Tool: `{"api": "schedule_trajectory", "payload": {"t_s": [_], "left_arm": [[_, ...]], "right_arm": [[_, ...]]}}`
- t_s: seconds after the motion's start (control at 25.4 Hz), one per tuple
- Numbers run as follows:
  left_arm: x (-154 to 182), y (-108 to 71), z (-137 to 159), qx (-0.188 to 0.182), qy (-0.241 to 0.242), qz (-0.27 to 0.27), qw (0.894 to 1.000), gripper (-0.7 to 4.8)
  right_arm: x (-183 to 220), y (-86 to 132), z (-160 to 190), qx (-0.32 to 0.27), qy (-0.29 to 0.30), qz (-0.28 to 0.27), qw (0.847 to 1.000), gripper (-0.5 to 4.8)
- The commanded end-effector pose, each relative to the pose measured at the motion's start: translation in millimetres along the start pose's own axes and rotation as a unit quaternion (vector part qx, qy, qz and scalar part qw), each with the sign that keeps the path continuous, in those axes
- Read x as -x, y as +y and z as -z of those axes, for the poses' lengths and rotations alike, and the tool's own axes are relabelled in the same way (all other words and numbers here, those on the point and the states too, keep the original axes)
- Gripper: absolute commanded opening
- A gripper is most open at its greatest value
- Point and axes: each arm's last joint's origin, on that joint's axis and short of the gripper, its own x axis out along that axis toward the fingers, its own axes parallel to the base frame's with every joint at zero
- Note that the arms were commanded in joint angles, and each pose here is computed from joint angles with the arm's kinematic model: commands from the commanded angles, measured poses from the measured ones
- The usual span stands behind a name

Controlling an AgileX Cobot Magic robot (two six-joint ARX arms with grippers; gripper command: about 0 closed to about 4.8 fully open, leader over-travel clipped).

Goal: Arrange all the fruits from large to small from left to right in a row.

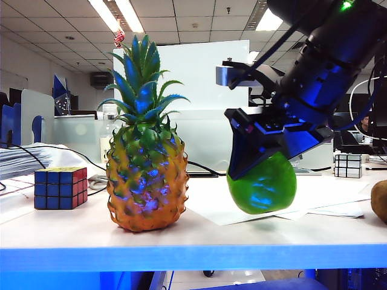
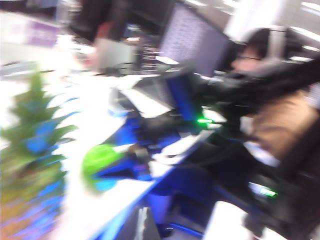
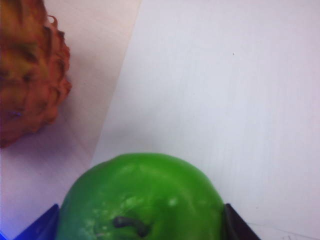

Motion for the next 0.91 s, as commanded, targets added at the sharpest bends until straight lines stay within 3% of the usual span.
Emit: {"api": "schedule_trajectory", "payload": {"t_s": [0.04,0.16,0.59,0.63,0.67,0.71,0.83,0.91], "left_arm": [[1,9.3,11,0.023,0.015,-0.096,0.995,-0.05],[2,10.9,11,0.019,0.008,-0.121,0.992,-0.05],[2,12.0,13,0.020,0.012,-0.134,0.991,-0.05],[2,12.0,13,0.020,0.012,-0.133,0.991,-0.05],[2,11.9,13,0.020,0.013,-0.131,0.991,-0.05],[2,11.9,13,0.020,0.013,-0.131,0.991,-0.05],[2,11.7,13,0.021,0.013,-0.128,0.991,-0.05],[2,11.3,13,0.020,0.014,-0.122,0.992,-0.05]], "right_arm": [[-1,0,-1,0.001,-0.002,0.003,1.000,-0.02],[-9,2,3,0.003,0.016,0.000,1.000,-0.02],[-14,3,6,-0.006,0.028,-0.010,1.000,0.04],[-14,3,6,-0.010,0.027,-0.010,1.000,0.81],[-14,3,6,-0.016,0.027,-0.009,0.999,2.20],[-14,3,6,-0.018,0.027,-0.009,0.999,3.03],[-14,3,5,-0.019,0.022,-0.006,1.000,3.23],[-13,2,3,-0.020,0.011,-0.005,1.000,3.94]]}}
